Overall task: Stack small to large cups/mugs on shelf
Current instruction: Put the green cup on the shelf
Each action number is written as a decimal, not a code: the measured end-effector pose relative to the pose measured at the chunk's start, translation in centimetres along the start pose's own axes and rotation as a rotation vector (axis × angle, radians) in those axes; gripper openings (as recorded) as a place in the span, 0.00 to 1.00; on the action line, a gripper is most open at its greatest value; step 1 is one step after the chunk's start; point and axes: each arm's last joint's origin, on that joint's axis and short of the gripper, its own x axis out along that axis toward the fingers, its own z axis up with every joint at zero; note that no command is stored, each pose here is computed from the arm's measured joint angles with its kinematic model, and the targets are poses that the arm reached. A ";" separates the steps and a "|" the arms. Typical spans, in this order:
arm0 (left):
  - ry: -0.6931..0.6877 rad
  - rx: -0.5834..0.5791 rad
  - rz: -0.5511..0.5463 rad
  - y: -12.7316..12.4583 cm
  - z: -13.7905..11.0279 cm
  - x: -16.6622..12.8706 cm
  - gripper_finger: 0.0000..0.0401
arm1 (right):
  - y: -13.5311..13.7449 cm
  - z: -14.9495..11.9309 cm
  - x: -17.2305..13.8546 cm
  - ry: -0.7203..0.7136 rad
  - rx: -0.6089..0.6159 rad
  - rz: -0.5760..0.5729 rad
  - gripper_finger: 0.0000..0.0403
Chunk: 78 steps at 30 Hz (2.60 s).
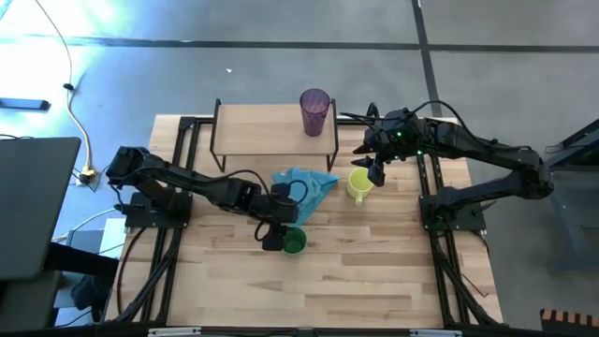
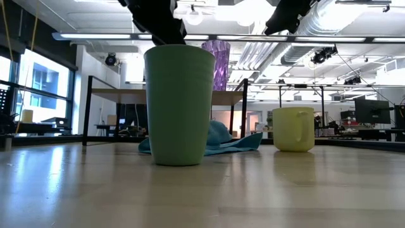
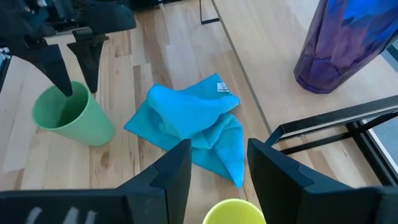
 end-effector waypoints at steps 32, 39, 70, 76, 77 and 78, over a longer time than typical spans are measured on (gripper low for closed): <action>0.014 -0.003 -0.021 -0.1 -0.1 0.5 0.39 | 0.0 0.1 0.0 -0.008 -0.008 0.000 0.37; 0.016 -0.009 -0.041 -0.2 -0.1 0.4 0.39 | 0.0 0.1 0.0 -0.008 0.000 0.000 0.37; 0.111 -0.018 -0.033 -0.3 -1.1 2.7 0.39 | 0.0 0.1 0.0 -0.011 0.009 0.001 0.37; 0.110 -0.013 -0.020 -0.2 -1.0 2.7 0.39 | 0.0 0.1 0.0 -0.009 0.010 0.001 0.37; 0.111 -0.017 -0.014 0.0 -1.0 2.7 0.39 | 0.0 0.1 0.0 -0.009 0.010 0.001 0.37; 0.112 -0.017 -0.012 0.0 -1.1 2.7 0.39 | 0.0 0.1 0.0 -0.009 0.010 0.001 0.37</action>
